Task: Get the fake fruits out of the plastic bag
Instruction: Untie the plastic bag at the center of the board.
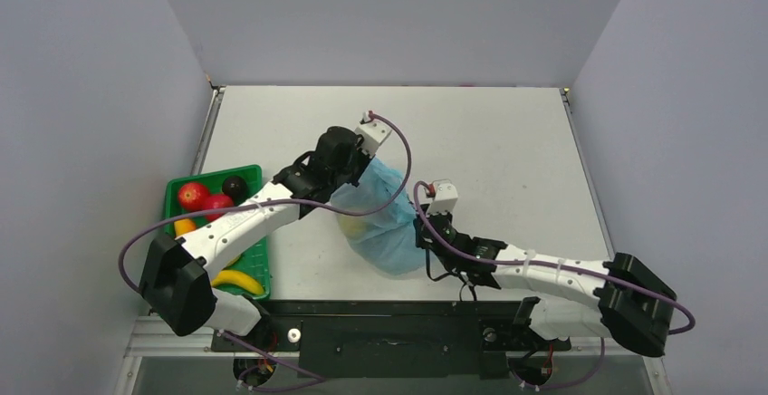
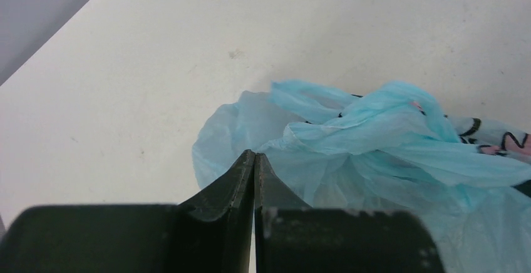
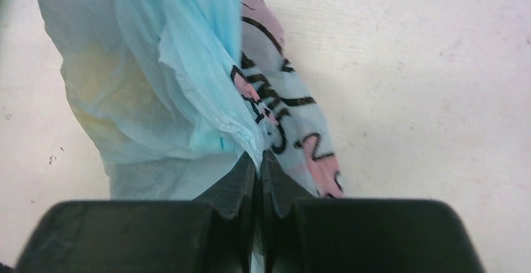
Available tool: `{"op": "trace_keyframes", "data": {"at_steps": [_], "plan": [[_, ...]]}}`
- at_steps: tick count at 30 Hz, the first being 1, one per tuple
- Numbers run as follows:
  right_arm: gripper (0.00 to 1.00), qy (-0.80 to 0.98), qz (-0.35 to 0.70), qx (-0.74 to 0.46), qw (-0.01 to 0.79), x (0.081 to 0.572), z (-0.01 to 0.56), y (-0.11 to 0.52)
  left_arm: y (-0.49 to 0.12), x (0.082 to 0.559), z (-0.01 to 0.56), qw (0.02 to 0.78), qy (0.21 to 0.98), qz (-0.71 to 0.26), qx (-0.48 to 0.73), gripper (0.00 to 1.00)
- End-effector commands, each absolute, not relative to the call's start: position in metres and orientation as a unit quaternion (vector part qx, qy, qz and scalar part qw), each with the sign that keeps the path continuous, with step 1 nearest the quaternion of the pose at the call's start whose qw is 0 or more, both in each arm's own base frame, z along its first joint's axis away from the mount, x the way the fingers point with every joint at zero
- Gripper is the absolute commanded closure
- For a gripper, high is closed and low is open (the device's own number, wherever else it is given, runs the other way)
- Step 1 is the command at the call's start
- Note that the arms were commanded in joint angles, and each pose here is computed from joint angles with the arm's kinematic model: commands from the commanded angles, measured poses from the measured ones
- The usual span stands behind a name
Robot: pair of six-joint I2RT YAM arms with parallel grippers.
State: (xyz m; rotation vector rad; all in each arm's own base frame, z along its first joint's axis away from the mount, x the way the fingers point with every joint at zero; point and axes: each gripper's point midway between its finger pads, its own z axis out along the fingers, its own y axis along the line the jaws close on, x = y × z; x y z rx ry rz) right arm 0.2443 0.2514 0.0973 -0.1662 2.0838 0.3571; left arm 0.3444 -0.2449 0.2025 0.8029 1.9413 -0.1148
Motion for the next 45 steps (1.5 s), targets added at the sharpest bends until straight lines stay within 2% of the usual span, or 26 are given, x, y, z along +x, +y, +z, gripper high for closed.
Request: {"op": "trace_keyframes", "data": {"at_steps": [1,8,16,18,21,22,25,31,32,33,37,38,42,45], "plan": [[1.00,0.839,0.148,-0.020,0.524,0.235,0.107,0.213,-0.209,0.371,0.247,0.563,0.796,-0.021,0.224,1.00],[1.00,0.803,0.231,0.028,0.548,0.213,0.123,0.188,-0.187,0.388,0.251,0.558,0.809,-0.072,0.172,1.00],[1.00,0.802,0.224,0.004,0.554,0.215,0.131,0.191,-0.194,0.390,0.242,0.538,0.816,-0.086,0.196,0.99],[1.00,0.800,0.223,-0.007,0.557,0.217,0.137,0.196,-0.197,0.387,0.243,0.537,0.814,-0.095,0.200,0.84],[1.00,0.796,0.233,-0.018,0.558,0.218,0.145,0.203,-0.200,0.385,0.249,0.544,0.810,-0.115,0.185,0.70],[1.00,0.794,0.241,-0.022,0.557,0.217,0.148,0.207,-0.201,0.385,0.255,0.546,0.810,-0.124,0.177,0.61],[1.00,0.792,0.258,-0.026,0.553,0.216,0.154,0.215,-0.203,0.386,0.263,0.523,0.829,-0.152,0.128,0.41],[1.00,0.785,0.287,-0.046,0.547,0.209,0.176,0.224,-0.184,0.350,0.262,0.462,0.857,-0.228,-0.025,0.34],[1.00,0.784,0.291,-0.046,0.547,0.209,0.179,0.225,-0.180,0.342,0.246,0.447,0.861,-0.239,-0.045,0.33],[1.00,0.782,0.299,-0.047,0.545,0.206,0.181,0.225,-0.182,0.329,0.258,0.443,0.848,-0.281,-0.073,0.31],[1.00,0.779,0.328,-0.063,0.531,0.196,0.183,0.231,-0.197,0.288,0.240,0.405,0.817,-0.383,-0.147,0.30],[1.00,0.778,0.332,-0.067,0.529,0.194,0.184,0.233,-0.210,0.276,0.254,0.415,0.797,-0.416,-0.142,0.31],[1.00,0.780,0.330,-0.103,0.521,0.191,0.181,0.239,-0.233,0.249,0.240,0.422,0.762,-0.435,-0.228,0.28],[1.00,0.778,0.338,-0.114,0.518,0.189,0.176,0.245,-0.251,0.237,0.218,0.404,0.776,-0.417,-0.245,0.28]]}}
